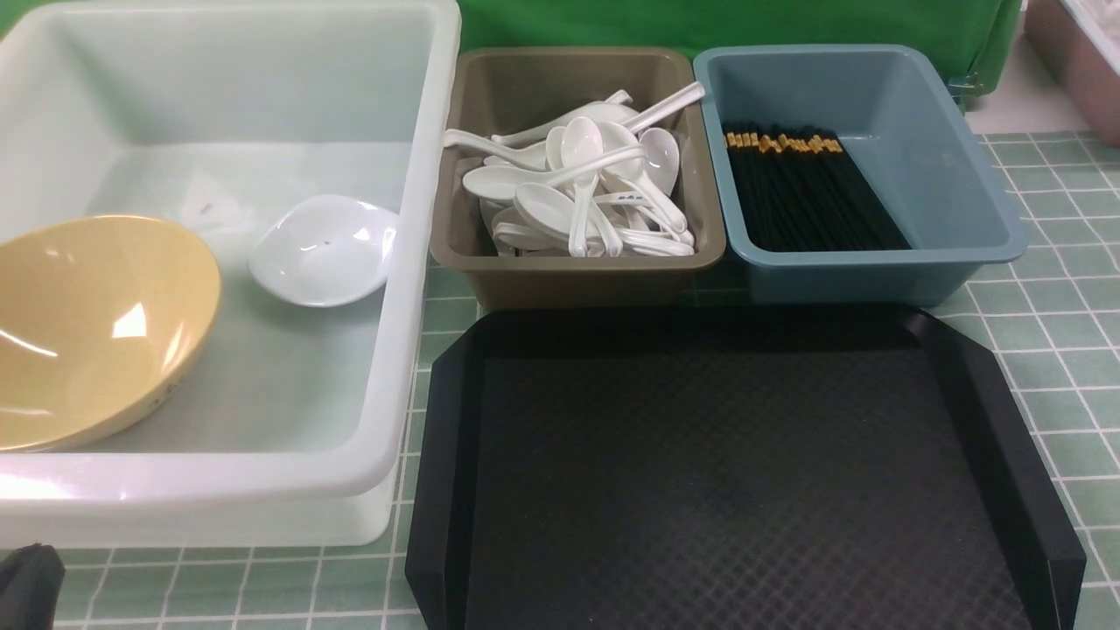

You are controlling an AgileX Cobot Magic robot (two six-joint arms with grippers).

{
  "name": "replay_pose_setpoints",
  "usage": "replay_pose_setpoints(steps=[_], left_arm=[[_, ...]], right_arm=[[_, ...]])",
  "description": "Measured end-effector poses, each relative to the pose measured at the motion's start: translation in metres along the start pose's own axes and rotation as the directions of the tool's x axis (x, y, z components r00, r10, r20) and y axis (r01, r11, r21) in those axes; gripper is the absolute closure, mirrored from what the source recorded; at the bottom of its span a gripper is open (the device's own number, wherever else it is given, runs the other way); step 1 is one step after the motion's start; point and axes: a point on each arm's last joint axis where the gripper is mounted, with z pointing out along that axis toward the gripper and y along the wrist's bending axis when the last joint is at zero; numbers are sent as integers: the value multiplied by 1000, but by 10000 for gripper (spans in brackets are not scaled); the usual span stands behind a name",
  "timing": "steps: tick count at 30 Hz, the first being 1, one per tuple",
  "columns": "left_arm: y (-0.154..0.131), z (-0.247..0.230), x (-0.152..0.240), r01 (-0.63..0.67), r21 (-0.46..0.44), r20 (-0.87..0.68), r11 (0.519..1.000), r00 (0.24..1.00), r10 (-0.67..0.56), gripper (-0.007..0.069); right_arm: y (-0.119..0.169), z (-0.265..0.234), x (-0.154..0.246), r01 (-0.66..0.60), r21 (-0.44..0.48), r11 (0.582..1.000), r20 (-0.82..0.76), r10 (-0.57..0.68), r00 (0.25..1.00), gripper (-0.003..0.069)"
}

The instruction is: On blue table put chopsticks spoon bowls plates into blue grey white boxes.

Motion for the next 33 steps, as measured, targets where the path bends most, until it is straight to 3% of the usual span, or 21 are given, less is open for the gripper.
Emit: replay_pose_setpoints(steps=[33], left_arm=[[-1, 0, 0, 42, 27, -2, 999, 999, -42, 624]], right_arm=[[0, 0, 0, 0, 0, 1000, -1, 0, 1000, 531]])
